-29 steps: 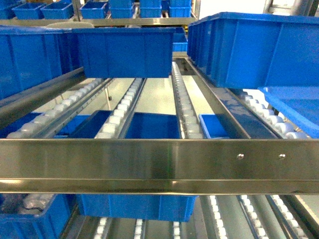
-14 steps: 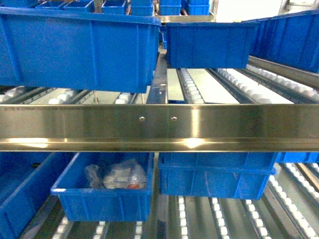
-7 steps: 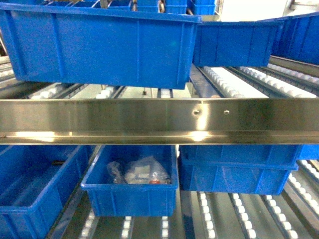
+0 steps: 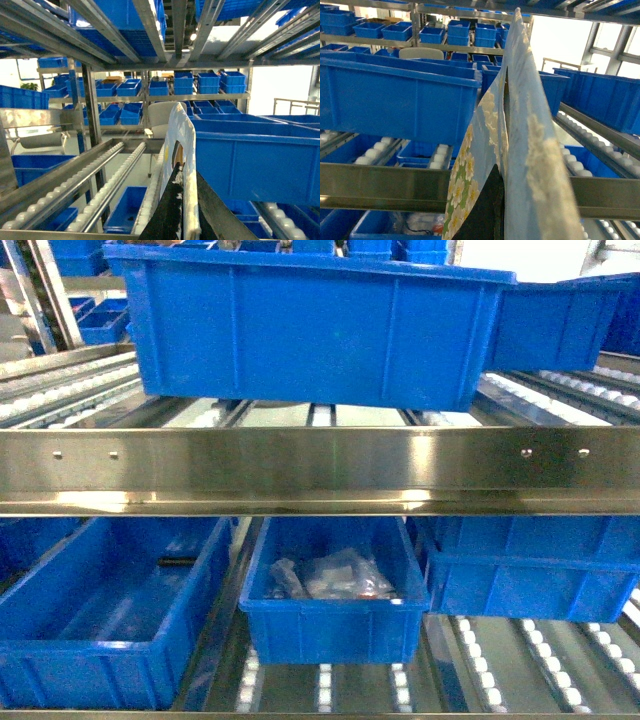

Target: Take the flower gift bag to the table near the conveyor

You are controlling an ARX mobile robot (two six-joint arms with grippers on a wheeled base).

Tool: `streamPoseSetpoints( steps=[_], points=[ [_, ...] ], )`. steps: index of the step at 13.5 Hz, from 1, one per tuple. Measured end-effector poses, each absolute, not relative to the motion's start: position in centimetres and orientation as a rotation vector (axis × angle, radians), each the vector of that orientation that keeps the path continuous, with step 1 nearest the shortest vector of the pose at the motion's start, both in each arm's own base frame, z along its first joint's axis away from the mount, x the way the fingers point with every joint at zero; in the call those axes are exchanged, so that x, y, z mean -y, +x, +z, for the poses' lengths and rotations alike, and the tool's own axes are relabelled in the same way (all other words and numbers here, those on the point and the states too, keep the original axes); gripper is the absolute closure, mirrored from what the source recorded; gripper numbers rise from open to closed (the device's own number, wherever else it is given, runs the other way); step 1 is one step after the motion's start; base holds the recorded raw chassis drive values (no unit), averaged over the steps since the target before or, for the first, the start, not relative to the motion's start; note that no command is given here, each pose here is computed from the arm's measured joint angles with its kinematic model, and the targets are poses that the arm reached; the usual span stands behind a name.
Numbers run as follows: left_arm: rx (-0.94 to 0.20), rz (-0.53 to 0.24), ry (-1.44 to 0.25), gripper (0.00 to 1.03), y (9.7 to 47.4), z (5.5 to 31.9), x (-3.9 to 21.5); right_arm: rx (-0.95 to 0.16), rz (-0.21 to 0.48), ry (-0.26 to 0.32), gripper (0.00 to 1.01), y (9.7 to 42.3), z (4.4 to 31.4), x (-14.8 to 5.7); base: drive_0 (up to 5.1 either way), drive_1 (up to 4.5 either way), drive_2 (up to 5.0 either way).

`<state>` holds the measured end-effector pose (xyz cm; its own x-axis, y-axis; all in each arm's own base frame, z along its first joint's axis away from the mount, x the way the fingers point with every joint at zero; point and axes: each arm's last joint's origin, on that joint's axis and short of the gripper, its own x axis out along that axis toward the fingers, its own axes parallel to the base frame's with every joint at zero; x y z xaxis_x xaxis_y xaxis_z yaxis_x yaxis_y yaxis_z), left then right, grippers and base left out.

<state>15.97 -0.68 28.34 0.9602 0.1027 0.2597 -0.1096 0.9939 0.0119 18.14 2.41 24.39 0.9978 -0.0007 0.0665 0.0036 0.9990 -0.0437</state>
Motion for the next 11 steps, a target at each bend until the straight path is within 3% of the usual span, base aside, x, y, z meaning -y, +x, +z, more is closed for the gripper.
streamPoseSetpoints(
  steps=[11],
  points=[
    [0.261,0.108,0.026,1.01,15.97,28.34,0.68,0.069,-0.002,-0.043,0.99,18.14,24.41,-2.41,-4.9,2.29,2.5]
  ],
)
